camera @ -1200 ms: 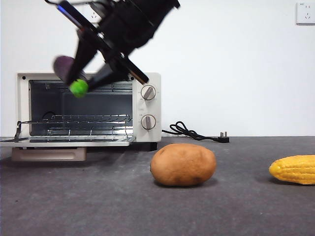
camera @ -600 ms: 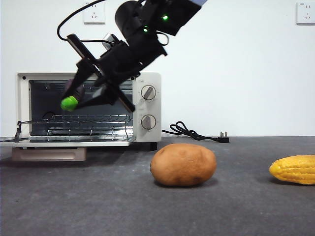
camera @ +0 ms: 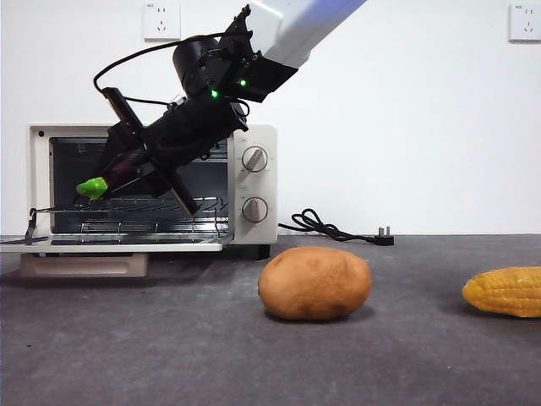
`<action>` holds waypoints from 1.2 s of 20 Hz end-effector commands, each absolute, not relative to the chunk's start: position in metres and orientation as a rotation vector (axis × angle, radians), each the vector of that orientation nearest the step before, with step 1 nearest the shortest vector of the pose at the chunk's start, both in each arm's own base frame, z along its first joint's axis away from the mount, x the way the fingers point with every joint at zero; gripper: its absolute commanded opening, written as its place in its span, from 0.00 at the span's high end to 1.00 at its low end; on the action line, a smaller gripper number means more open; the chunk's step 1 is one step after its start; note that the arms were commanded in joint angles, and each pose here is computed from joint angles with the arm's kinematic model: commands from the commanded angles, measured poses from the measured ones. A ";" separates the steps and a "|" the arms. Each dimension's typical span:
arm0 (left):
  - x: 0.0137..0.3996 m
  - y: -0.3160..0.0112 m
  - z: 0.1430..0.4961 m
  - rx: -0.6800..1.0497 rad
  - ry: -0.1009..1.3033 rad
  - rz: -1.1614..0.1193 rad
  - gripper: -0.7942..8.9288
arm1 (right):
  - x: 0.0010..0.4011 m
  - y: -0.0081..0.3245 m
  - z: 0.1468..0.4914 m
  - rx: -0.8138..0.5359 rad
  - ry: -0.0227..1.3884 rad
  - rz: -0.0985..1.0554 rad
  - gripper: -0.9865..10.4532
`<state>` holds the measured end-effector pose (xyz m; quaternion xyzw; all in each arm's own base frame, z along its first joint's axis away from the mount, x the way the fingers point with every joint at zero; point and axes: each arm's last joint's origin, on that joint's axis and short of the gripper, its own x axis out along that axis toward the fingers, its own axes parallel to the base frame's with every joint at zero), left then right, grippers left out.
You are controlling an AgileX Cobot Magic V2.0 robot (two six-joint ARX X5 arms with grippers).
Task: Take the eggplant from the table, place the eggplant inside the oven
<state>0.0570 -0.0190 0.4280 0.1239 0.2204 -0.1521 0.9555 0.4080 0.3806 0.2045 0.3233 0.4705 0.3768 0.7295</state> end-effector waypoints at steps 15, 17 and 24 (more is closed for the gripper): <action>0.053 -0.024 0.426 0.319 0.446 -0.386 0.92 | 0.422 0.378 0.208 0.812 0.722 0.429 0.74; 0.052 -0.024 0.424 0.328 0.462 -0.401 0.92 | 0.421 0.379 0.208 0.814 0.716 0.431 0.74; 0.051 -0.025 0.424 0.336 0.466 -0.425 0.92 | 0.421 0.379 0.208 0.812 0.715 0.433 0.74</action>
